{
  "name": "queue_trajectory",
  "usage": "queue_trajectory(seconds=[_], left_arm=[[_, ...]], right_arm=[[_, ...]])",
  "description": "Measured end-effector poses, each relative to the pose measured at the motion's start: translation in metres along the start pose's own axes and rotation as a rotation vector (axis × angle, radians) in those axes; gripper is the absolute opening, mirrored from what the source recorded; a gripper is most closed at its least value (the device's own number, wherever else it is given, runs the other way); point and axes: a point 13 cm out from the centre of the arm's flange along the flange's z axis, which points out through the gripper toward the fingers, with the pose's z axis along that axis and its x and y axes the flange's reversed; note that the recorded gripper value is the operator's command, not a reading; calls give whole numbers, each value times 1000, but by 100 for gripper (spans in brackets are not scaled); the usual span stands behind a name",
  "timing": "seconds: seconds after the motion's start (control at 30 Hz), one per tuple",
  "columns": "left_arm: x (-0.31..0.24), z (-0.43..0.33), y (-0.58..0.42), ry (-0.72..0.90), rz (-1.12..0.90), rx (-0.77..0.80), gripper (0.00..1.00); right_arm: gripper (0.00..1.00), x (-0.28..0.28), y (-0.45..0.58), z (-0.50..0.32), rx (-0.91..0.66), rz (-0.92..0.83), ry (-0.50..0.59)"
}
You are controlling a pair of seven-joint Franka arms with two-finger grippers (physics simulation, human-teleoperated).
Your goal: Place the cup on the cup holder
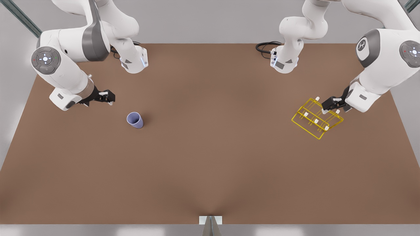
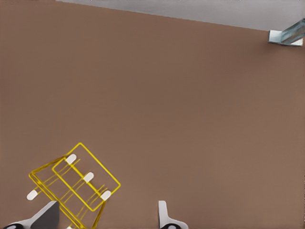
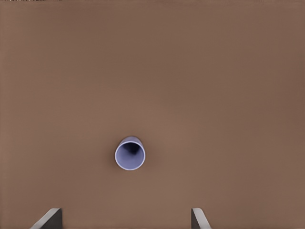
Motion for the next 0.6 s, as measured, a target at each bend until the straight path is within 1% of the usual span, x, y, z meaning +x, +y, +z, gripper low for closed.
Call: queue_trajectory(seconds=[0.13,0.2,0.27,0.4,0.5,0.6], left_arm=[[0,-1,-12,-6,9,5,100],[-1,1,-13,-4,7,5,100],[-1,2,-10,0,1,4,100],[1,9,1,26,-19,-1,100],[3,13,8,45,-31,-5,100],[4,20,9,68,-35,-9,100]], right_arm=[[100,-3,1,3,1,5,1],[100,-3,14,31,5,-16,52],[100,-4,55,66,13,-78,97],[100,24,145,138,45,-217,147],[100,33,133,194,60,-189,171],[100,22,101,222,46,-111,133]])
